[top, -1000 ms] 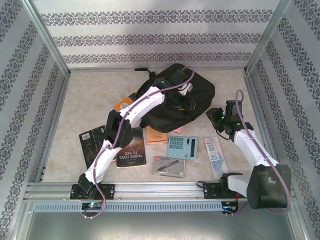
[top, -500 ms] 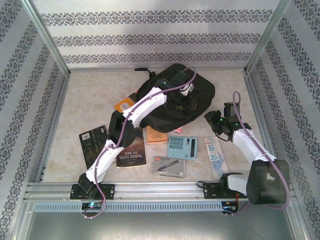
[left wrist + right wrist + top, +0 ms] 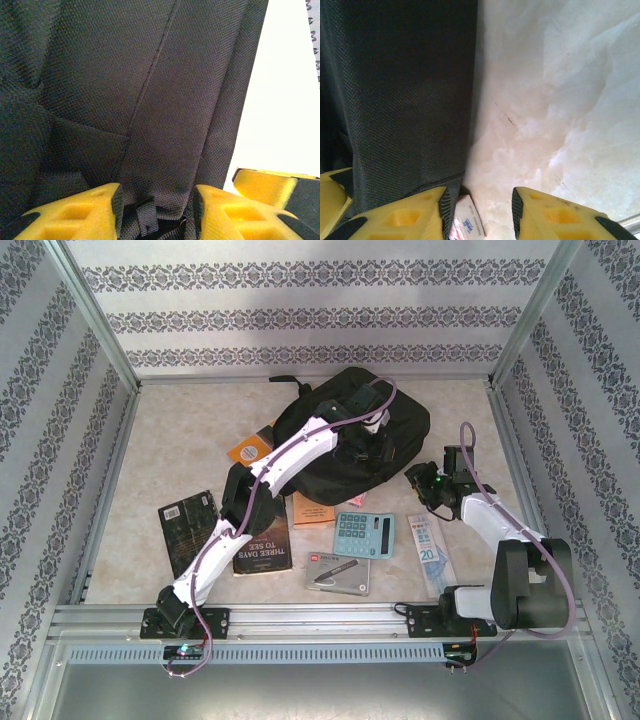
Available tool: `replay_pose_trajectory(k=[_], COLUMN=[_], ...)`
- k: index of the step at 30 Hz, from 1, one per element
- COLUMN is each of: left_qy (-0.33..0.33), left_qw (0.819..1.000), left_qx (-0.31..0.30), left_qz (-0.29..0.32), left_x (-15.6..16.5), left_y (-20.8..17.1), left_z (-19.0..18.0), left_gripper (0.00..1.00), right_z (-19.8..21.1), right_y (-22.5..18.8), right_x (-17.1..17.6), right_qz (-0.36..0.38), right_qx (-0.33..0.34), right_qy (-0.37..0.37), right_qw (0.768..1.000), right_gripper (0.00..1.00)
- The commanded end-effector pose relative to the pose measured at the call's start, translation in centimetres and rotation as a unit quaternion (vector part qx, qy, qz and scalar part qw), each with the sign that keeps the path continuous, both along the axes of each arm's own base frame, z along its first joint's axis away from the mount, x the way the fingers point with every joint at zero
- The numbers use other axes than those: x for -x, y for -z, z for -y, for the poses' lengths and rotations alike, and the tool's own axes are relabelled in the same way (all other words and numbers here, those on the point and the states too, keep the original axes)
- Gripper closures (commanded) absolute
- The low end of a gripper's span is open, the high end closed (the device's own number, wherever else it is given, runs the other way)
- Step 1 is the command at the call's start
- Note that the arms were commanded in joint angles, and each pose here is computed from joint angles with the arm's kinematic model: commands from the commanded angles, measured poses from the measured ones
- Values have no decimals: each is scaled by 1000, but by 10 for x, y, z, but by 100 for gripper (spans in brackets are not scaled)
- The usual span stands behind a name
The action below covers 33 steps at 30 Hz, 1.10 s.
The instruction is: Pack the student bag
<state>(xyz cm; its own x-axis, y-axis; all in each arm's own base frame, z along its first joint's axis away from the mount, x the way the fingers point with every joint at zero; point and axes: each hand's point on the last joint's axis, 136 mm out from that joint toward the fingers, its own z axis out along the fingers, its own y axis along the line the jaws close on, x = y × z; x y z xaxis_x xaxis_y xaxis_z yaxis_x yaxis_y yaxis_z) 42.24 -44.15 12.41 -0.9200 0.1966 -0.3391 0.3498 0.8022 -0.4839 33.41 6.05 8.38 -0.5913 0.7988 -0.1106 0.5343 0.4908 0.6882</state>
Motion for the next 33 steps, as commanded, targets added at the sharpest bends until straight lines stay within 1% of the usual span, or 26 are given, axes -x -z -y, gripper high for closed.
replay_pose_trajectory(k=[1, 6, 12, 14, 20, 27, 33], left_qy=[8, 14, 16, 15, 11, 6, 7], left_qw=[1000, 1000, 1000, 1000, 1000, 999, 998], left_qx=[-27, -18, -1, 0, 9, 23, 25], left_qz=[-4, -8, -4, 5, 23, 47, 52], left_x=[7, 10, 11, 9, 10, 15, 18], left_y=[15, 14, 1, -7, -33, -66, -73], left_z=[1, 5, 9, 7, 3, -5, -9], left_gripper=[61, 70, 90, 99, 100, 100, 100], right_z=[-5, -4, -2, -2, -2, -10, -18], right_y=[-1, -3, -4, -6, -18, -27, -34], right_x=[-1, -1, 3, 3, 1, -9, -21], right_qz=[5, 8, 9, 12, 24, 29, 34], right_qx=[-6, -2, 3, 6, 7, -26, -50], right_qy=[-5, -4, -4, -6, -7, -6, -7], right_qw=[1000, 1000, 1000, 1000, 1000, 999, 998], right_gripper=[60, 61, 62, 62, 63, 62, 54])
